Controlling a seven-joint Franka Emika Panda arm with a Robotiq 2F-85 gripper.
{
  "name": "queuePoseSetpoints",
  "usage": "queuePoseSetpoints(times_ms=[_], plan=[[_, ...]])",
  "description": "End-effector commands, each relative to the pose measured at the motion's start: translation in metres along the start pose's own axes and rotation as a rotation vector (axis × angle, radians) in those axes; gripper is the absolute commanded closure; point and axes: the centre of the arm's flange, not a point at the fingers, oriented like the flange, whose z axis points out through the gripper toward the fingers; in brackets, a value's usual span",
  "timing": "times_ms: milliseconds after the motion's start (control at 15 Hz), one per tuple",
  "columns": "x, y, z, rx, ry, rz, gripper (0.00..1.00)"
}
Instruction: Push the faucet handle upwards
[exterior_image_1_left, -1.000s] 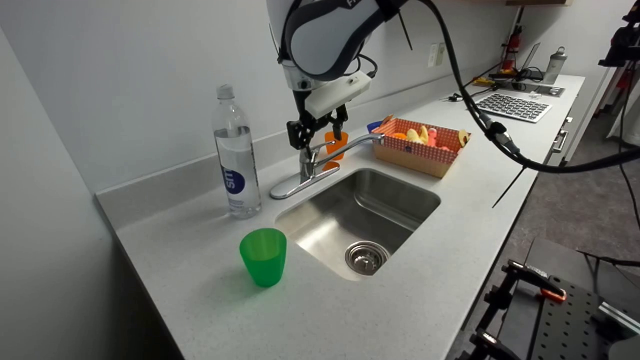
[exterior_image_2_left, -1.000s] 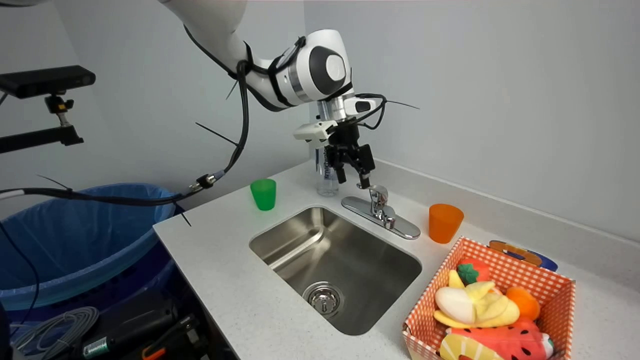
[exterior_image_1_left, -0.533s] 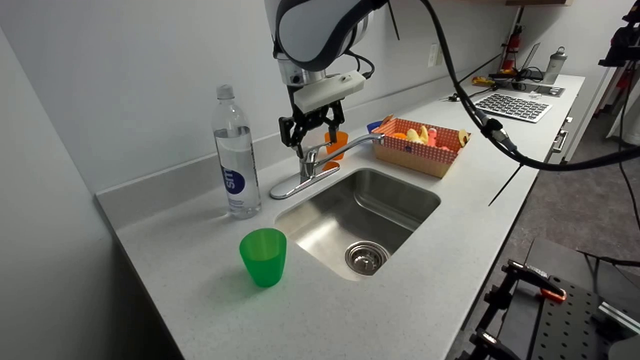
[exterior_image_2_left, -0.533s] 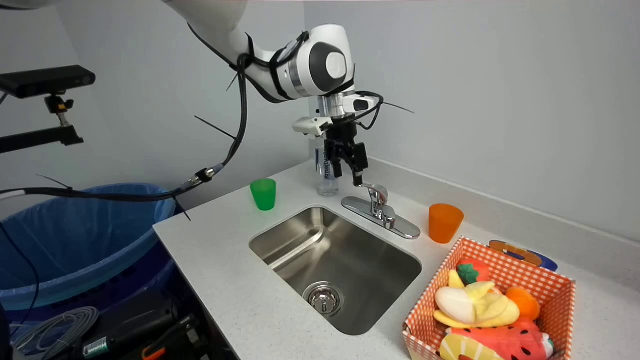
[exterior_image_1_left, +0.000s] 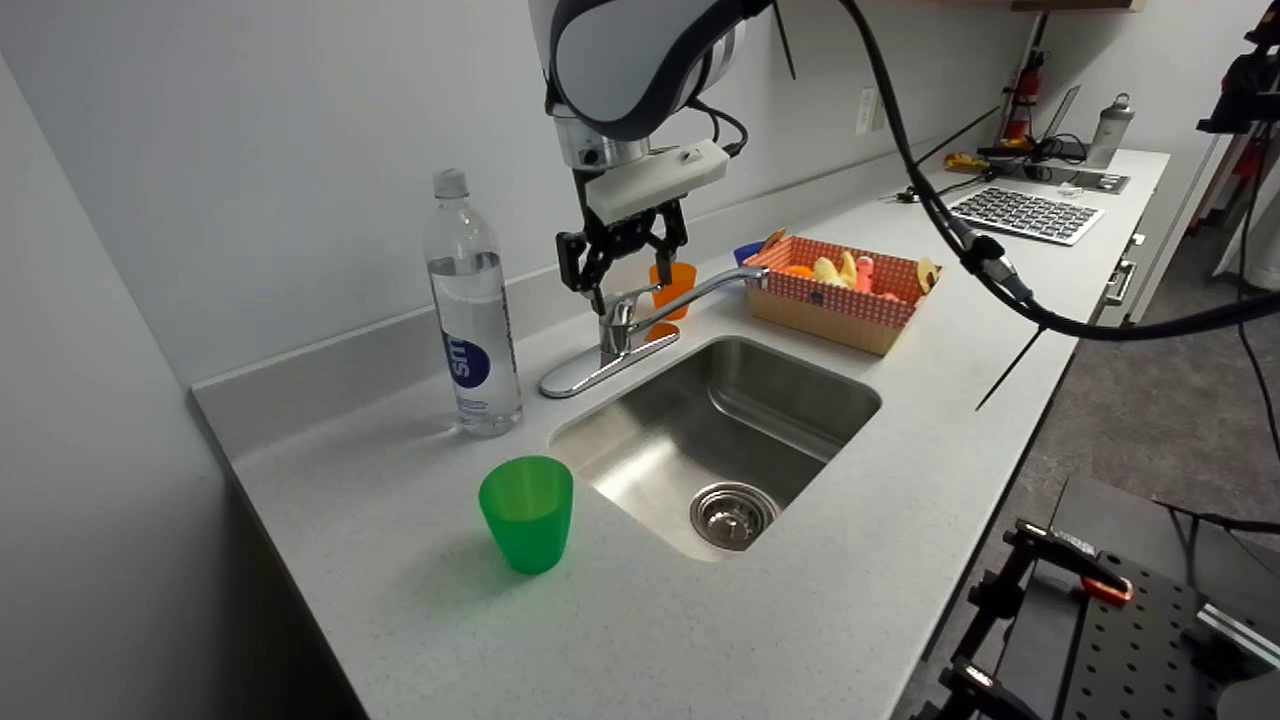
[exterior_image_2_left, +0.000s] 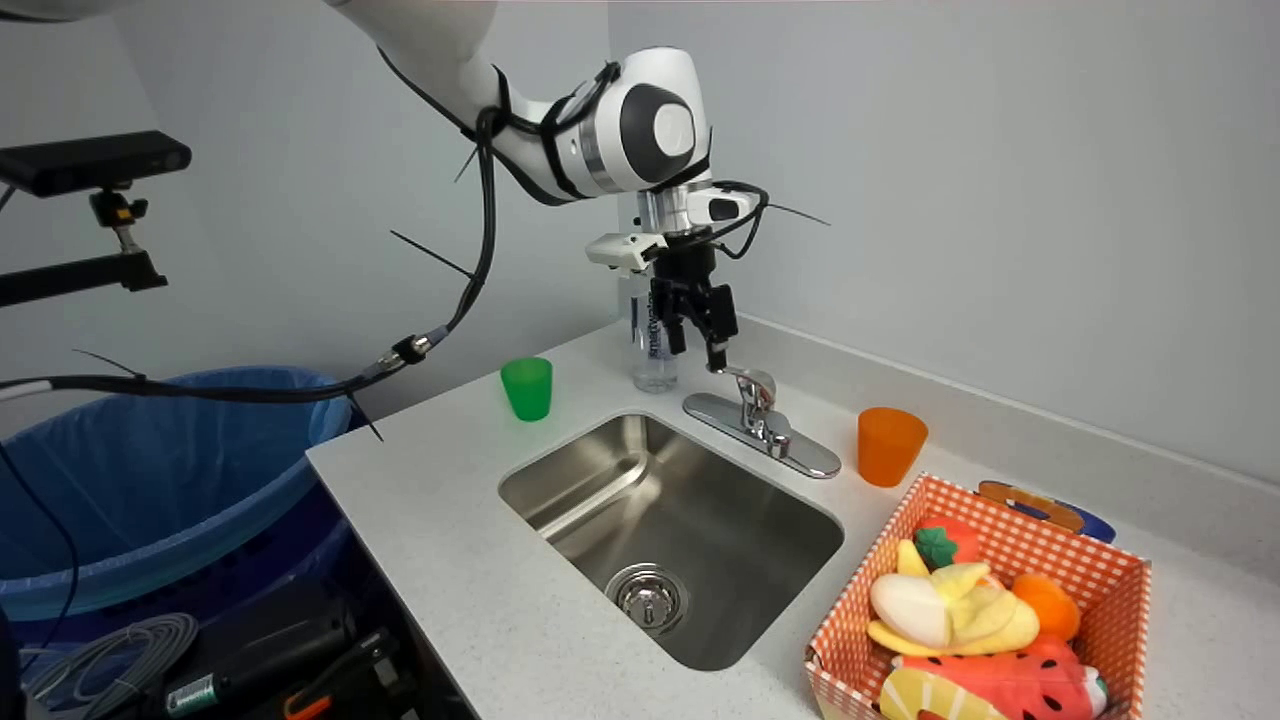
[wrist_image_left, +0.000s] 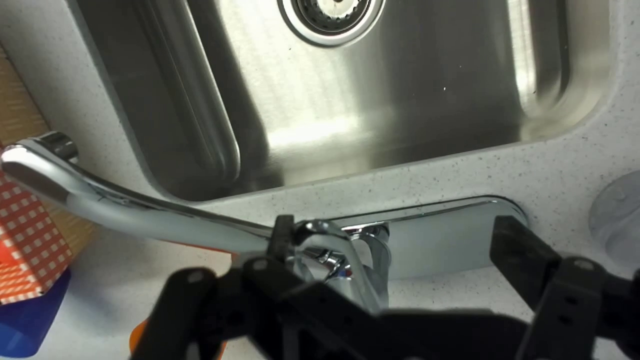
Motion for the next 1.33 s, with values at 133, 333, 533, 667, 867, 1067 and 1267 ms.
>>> queuePoseSetpoints(times_ms=[133,333,533,667,867,1067,1267], plan=[[0.000,0.000,0.000,0.000,0.000,0.000,0.00],[0.000,0.000,0.000,0.000,0.000,0.000,0.00],[0.000,0.000,0.000,0.000,0.000,0.000,0.00],[0.000,0.000,0.000,0.000,0.000,0.000,0.00],[0.005,0.003,0.001,-0.002,-0.004,0.010,0.00],[0.017,0.015,0.006,0.001,-0.024,0.045,0.00],[0.028,0.030,0.017,0.001,-0.036,0.082,0.00]])
